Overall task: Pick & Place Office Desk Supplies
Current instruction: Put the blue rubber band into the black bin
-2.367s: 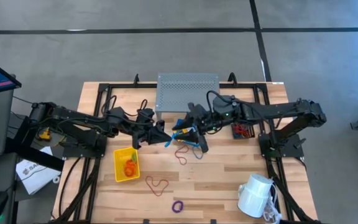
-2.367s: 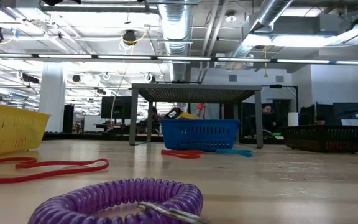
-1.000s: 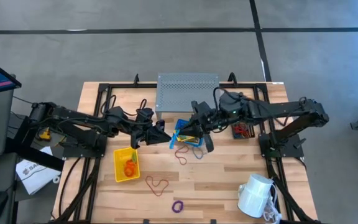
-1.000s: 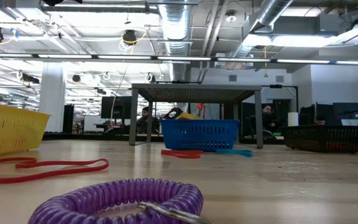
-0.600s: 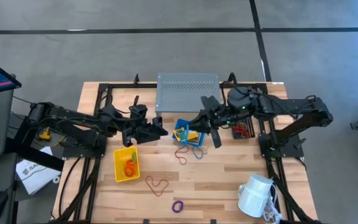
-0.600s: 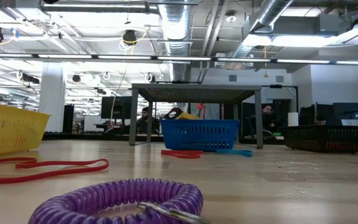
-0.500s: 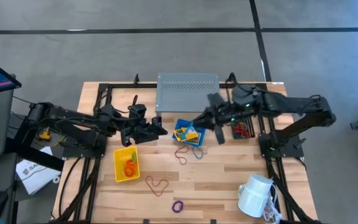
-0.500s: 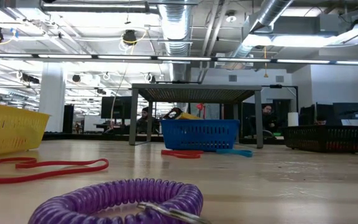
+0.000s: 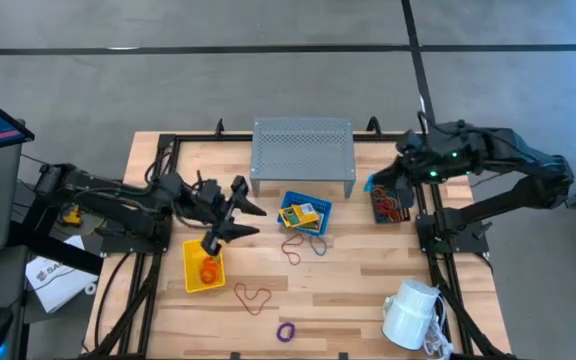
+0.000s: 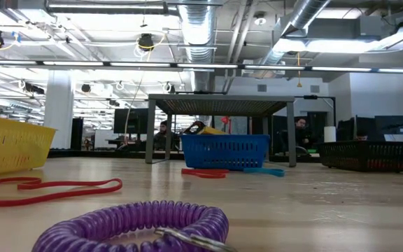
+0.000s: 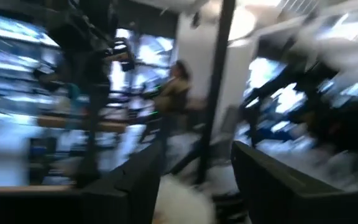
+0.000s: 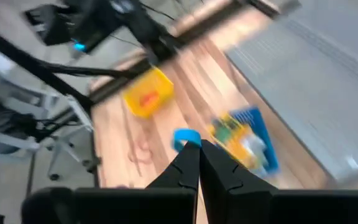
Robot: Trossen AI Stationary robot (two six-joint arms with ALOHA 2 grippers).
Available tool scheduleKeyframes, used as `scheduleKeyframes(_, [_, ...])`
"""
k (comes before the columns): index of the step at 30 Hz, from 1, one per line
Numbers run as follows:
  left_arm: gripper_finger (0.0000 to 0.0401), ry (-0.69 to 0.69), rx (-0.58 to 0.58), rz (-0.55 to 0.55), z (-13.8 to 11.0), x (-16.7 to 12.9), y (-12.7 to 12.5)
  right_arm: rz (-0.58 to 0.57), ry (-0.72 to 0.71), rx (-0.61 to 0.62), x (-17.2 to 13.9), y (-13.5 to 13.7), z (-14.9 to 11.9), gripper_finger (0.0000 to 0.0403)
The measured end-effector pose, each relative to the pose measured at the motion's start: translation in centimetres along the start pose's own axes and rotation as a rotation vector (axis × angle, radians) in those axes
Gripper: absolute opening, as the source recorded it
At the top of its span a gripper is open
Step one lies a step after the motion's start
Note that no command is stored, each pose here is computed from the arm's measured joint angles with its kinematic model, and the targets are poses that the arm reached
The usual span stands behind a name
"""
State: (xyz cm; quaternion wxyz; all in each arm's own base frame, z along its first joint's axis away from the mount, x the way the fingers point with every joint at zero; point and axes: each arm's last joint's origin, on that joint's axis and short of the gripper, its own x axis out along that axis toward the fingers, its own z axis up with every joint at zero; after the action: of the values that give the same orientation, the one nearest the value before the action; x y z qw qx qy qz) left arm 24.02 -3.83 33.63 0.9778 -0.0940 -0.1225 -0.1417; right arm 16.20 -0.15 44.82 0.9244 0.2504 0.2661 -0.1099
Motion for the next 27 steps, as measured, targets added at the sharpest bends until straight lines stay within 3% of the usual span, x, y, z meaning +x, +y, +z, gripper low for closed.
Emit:
scheduleKeyframes(3, [0.0167, 0.070, 0.150, 0.088, -0.3, -0.5, -0.6, -0.085, 0.074, 0.054, -0.8, -0.9, -1.2, 0.0000])
scheduleKeyframes(6, [0.0152, 0.109, 0.218, 0.142, -0.3, -1.0, -0.9, -0.177, 0.132, 0.097, -1.0, -2.0, -2.6, 0.0000])
scheduleKeyframes(21, [0.0143, 0.190, 0.140, 0.230, 0.5, -3.2, -1.1, -0.404, 0.333, 0.400, 2.5, -8.6, -11.1, 0.0000])
scheduleKeyframes(27, [0.0143, 0.192, 0.138, 0.230, 0.5, -3.2, -1.1, -0.484, 0.420, 0.458, 4.5, -11.1, -12.9, 0.0000])
